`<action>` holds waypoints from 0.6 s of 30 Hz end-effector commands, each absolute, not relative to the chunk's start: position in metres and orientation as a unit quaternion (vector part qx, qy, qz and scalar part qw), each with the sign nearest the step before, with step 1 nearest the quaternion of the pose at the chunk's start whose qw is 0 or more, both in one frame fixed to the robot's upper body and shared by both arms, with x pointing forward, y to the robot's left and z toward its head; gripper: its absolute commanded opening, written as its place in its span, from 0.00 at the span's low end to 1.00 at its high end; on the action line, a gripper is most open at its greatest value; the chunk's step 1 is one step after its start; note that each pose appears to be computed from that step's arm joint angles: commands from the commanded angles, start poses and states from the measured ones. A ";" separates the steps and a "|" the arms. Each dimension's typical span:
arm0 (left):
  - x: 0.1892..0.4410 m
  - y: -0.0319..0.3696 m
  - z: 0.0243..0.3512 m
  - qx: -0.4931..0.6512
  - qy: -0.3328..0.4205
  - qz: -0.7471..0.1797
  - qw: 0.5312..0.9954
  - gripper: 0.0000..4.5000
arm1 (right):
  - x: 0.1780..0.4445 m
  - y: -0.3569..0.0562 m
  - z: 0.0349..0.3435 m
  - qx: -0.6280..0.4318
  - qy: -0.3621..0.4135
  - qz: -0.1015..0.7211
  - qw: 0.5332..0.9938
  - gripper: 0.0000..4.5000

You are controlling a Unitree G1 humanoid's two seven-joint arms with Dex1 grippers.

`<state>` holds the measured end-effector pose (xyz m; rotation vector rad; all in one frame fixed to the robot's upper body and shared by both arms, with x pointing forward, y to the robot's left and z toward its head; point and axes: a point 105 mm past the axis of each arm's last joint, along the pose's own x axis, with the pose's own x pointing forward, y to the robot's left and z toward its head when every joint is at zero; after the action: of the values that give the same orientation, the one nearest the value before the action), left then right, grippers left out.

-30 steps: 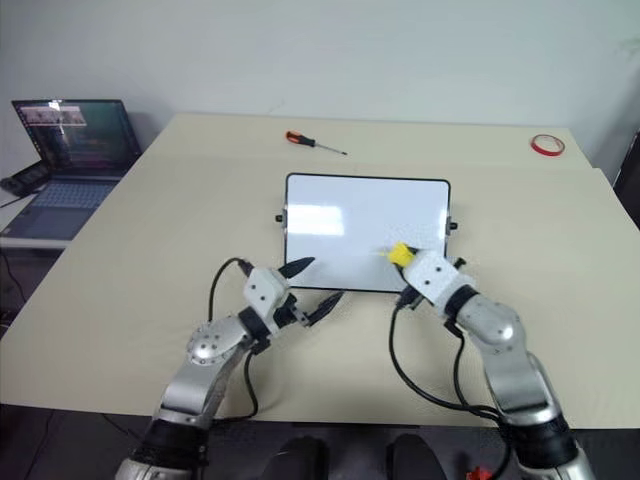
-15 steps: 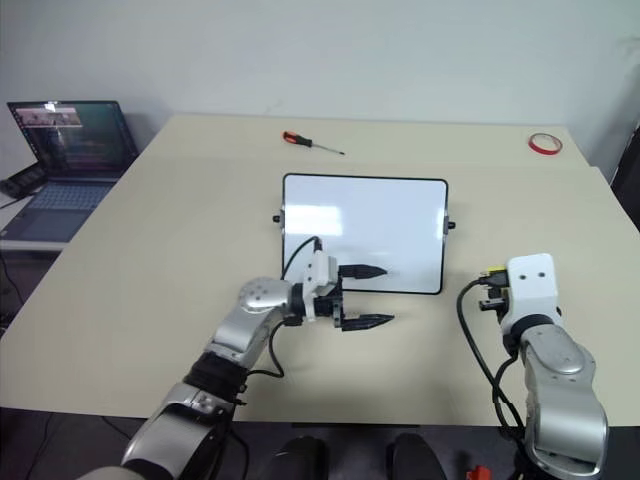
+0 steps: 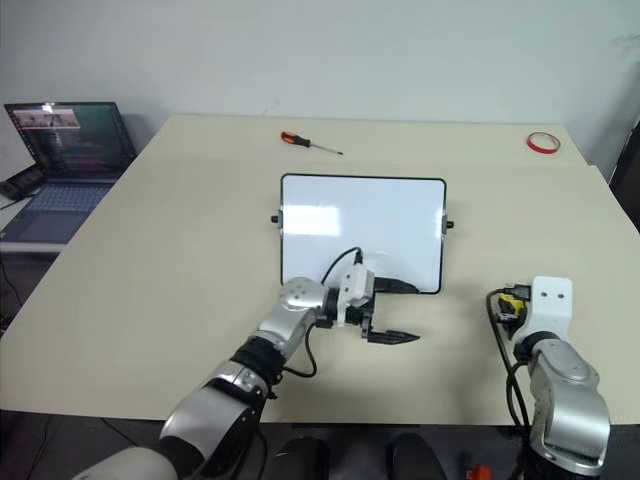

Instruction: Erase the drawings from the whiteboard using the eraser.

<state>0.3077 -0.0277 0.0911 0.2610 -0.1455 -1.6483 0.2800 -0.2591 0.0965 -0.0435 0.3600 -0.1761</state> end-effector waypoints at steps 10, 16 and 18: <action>0.306 -0.023 0.095 0.134 -0.082 -0.725 0.671 1.00 | 0.305 -0.248 0.110 -0.031 0.138 -0.063 0.988 0.26; 0.310 -0.023 0.098 0.142 -0.090 -0.713 0.681 1.00 | 0.307 -0.248 0.107 -0.031 0.143 -0.058 0.988 0.26; 0.311 -0.023 0.098 0.143 -0.090 -0.712 0.682 1.00 | 0.308 -0.248 0.106 -0.031 0.143 -0.058 0.988 0.26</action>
<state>0.3094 -0.0202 0.0841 0.2998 -0.1334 -1.6021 0.3044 -0.2483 0.0930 -0.0506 0.3445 -0.1187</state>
